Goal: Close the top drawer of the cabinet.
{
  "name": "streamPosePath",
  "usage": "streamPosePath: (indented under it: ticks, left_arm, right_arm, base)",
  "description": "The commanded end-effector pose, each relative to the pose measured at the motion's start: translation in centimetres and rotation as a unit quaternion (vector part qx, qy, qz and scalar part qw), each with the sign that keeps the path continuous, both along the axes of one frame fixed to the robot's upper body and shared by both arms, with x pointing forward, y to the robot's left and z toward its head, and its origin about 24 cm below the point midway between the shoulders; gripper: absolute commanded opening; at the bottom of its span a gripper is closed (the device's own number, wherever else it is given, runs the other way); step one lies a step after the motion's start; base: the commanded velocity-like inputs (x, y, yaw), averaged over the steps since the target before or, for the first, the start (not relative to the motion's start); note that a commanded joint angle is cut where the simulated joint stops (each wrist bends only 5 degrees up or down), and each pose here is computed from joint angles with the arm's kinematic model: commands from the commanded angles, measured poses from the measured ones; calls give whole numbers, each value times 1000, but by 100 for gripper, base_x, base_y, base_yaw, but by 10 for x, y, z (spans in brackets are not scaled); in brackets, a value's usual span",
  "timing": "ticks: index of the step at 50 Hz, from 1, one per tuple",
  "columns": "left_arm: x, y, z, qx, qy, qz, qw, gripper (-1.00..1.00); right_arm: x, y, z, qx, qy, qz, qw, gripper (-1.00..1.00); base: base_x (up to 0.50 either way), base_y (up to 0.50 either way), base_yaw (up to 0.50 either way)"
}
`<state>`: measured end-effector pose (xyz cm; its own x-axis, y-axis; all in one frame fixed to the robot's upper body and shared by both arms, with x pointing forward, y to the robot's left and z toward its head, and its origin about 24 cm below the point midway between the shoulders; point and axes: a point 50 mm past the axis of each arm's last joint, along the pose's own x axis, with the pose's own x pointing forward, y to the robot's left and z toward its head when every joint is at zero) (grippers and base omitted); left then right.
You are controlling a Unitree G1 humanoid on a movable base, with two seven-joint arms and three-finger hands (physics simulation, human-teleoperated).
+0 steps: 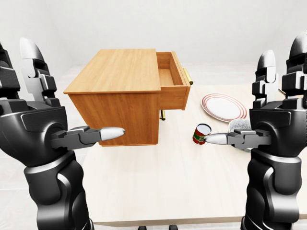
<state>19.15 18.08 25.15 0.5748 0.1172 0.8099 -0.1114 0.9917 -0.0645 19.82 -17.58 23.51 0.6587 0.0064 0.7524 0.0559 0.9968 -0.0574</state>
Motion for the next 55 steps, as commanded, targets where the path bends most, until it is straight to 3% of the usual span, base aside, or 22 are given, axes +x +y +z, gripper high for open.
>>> streamPosePath:
  ticks: [1, 22, 24, 46, 51, 55]
  left_arm:
    - [0, -1, 0, 5, -1, 0, 1000, 100]
    - [-3, -3, 5, 10, -16, -9, 1000, 100]
    - [2, -6, -2, 24, 7, -4, 1000, 100]
    - [2, -9, -7, 43, 21, 9, 999, 100]
    - [2, -10, -7, 45, 20, 10, 999, 100]
    - [3, -10, -8, 47, 25, 11, 999, 100]
  right_arm:
    - [4, 1, -6, 2, 16, -2, 1000, 100]
    - [6, 0, -7, -5, 21, -4, 1000, 100]
    - [9, 1, -14, -16, 41, -7, 999, 100]
    - [5, 5, -17, -51, 50, -10, 997, 100]
    - [11, 8, -21, -42, 61, 3, 997, 100]
    - [35, 6, -32, -28, 98, 7, 995, 100]
  base:
    - [0, 0, 0]
    - [0, 0, 0]
    - [0, 0, 0]
    - [0, 0, 0]
    - [0, 0, 0]
    - [0, 0, 0]
